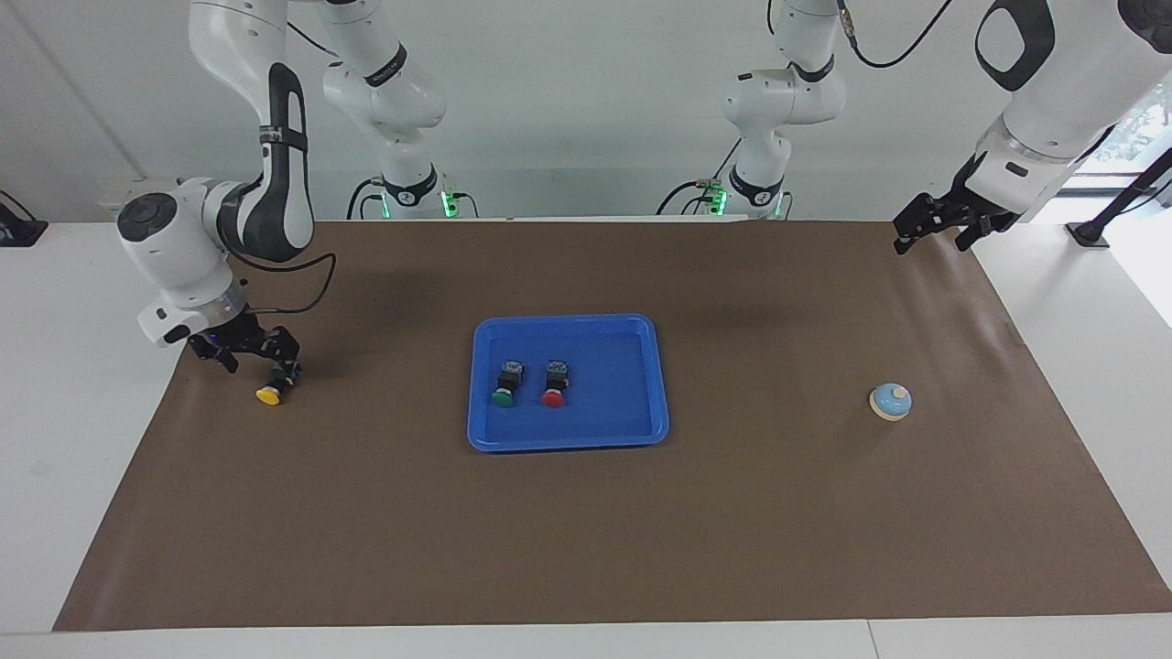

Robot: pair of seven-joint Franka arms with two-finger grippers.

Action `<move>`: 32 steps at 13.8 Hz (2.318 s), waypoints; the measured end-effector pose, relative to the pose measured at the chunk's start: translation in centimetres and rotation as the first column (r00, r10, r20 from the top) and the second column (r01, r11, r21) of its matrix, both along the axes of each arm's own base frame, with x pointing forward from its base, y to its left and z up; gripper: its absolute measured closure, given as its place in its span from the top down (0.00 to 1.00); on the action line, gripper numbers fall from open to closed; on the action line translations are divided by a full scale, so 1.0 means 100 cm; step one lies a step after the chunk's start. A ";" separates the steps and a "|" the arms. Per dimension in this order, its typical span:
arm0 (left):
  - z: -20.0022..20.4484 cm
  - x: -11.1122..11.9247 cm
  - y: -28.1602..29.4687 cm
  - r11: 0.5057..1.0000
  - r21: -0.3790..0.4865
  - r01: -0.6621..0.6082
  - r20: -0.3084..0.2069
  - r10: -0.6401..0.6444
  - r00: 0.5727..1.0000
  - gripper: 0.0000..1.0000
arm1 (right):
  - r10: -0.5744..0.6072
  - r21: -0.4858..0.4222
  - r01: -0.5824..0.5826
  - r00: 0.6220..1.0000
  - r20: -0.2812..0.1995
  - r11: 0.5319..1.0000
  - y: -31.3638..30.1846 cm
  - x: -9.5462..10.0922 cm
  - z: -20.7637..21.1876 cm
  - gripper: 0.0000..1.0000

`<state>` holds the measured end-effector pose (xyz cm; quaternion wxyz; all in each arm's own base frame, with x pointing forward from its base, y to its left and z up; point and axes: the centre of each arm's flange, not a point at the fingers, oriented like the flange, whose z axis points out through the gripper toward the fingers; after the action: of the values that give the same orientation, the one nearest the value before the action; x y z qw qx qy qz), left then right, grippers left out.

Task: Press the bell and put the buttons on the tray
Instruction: 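Grasp the yellow-capped button with the right gripper, then place the yellow button in the tray beside the red one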

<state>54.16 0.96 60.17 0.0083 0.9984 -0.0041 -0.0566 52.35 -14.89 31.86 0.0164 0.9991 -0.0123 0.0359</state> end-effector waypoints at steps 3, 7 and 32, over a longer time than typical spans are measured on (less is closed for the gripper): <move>0.000 0.000 0.000 1.000 0.000 0.000 0.000 0.000 1.000 1.00 | -0.002 0.000 0.002 1.000 0.002 1.000 0.001 -0.007 -0.010 1.00; 0.000 0.000 0.000 1.000 0.000 0.000 0.000 0.000 1.000 1.00 | -0.004 0.002 0.004 1.000 0.001 1.000 0.000 -0.008 -0.017 0.95; 0.000 0.000 0.000 1.000 0.000 0.000 0.000 0.000 1.000 1.00 | -0.033 0.043 0.036 0.998 -0.052 0.998 0.506 0.008 0.090 0.41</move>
<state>54.16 0.96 60.17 0.0083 0.9984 -0.0041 -0.0566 53.17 35.73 40.91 -0.0047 0.9995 -0.0299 0.0096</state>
